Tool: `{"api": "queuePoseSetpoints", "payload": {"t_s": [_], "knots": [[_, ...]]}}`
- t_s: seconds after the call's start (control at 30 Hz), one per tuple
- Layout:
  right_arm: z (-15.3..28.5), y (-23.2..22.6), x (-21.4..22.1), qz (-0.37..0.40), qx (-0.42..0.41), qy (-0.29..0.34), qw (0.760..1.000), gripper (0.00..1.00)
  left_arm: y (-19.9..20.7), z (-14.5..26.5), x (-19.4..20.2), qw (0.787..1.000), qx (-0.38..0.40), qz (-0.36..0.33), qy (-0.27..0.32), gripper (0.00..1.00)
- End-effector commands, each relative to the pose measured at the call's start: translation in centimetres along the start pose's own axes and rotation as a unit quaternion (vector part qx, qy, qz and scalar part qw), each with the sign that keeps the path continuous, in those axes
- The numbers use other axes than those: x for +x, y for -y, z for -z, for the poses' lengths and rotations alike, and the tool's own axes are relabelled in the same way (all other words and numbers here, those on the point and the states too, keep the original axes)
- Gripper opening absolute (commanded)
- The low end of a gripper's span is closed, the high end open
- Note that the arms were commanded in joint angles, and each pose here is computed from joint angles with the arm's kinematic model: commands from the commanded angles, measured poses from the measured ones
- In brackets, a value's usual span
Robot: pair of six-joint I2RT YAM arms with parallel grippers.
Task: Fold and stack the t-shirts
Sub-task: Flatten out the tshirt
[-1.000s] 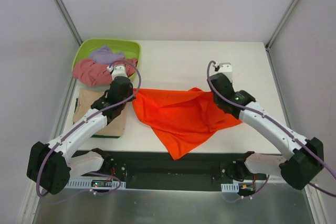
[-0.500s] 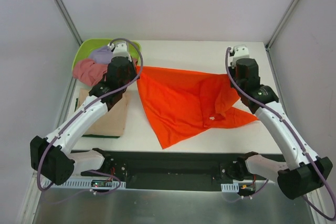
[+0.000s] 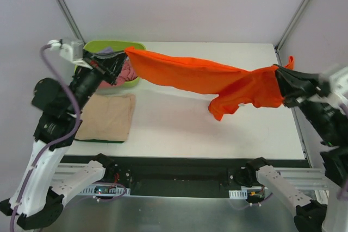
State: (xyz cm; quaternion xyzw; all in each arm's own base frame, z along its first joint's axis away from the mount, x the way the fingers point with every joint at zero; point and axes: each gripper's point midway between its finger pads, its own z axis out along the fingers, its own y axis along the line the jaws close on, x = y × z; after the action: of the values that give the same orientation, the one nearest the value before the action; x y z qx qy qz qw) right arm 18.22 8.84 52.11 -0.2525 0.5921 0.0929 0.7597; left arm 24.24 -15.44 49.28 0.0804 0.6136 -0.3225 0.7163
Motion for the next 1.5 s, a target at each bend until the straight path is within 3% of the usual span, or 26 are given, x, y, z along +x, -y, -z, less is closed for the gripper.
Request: {"api": "queuePoseSetpoints", "payload": {"t_s": [0.0,0.13,0.27,0.43,0.6,0.73,0.83,0.87,0.9,0.93,0.97,1.0,1.03,1.1,1.23,1.33,1.47], "knots": [[4.0,-4.5,-7.1,0.016,-0.138,0.108,0.984,0.00,6.5,4.4,-6.3,0.987,0.143,-0.027,0.067,0.00],[7.2,-6.2,-11.7,0.030,-0.199,0.156,0.967,0.00,9.5,7.1,-9.1,0.975,0.204,-0.034,0.082,0.00],[8.9,-6.0,-14.1,0.047,-0.196,0.183,0.962,0.00,10.3,8.2,-11.9,0.971,0.207,-0.046,0.114,0.00],[4.9,-2.3,-12.4,0.054,-0.104,0.137,0.984,0.00,6.7,2.2,-11.2,0.987,0.117,-0.054,0.092,0.00],[-4.2,1.0,-4.0,0.060,-0.037,-0.008,0.997,0.00,-2.1,-7.5,-3.8,0.994,-0.057,-0.088,0.006,0.00],[-12.3,2.9,8.2,0.077,-0.019,-0.175,0.981,0.01,-10.4,-14.5,6.5,0.974,-0.172,-0.105,-0.106,0.00],[-16.2,3.5,18.2,0.041,-0.038,-0.277,0.959,0.05,-16.4,-18.0,15.8,0.940,-0.240,-0.135,-0.199,0.00],[-17.3,3.9,21.6,0.021,-0.038,-0.310,0.950,0.08,-18.1,-18.6,17.8,0.928,-0.261,-0.154,-0.218,0.03],[-18.3,4.0,24.8,0.002,-0.040,-0.341,0.939,0.12,-20.0,-19.0,20.1,0.911,-0.287,-0.176,-0.239,0.15],[-18.9,4.2,27.4,-0.016,-0.039,-0.364,0.930,0.25,-21.6,-19.4,21.3,0.894,-0.308,-0.204,-0.254,0.38],[-19.5,4.5,29.8,-0.038,-0.029,-0.389,0.920,0.45,-23.1,-19.3,22.9,0.875,-0.333,-0.221,-0.274,0.69],[-20.1,4.5,31.3,-0.053,-0.025,-0.404,0.913,0.57,-24.1,-19.4,24.0,0.859,-0.349,-0.234,-0.292,0.89],[-20.3,4.1,32.8,-0.066,-0.033,-0.423,0.903,0.65,-24.6,-19.3,24.5,0.849,-0.359,-0.243,-0.302,0.99],[-20.8,4.0,34.0,-0.085,-0.028,-0.438,0.895,0.77,-24.7,-19.3,25.0,0.847,-0.359,-0.244,-0.306,0.99],[-20.7,3.8,33.7,-0.129,0.008,-0.428,0.894,0.99,-22.0,-19.3,25.0,0.884,-0.307,-0.185,-0.301,0.99],[-18.5,2.9,33.6,-0.186,0.047,-0.433,0.881,0.96,-19.2,-18.8,25.6,0.909,-0.253,-0.125,-0.307,0.99],[-13.8,-1.3,34.9,-0.284,0.059,-0.449,0.845,0.96,-16.1,-16.6,27.8,0.920,-0.201,-0.042,-0.335,0.99]]}}
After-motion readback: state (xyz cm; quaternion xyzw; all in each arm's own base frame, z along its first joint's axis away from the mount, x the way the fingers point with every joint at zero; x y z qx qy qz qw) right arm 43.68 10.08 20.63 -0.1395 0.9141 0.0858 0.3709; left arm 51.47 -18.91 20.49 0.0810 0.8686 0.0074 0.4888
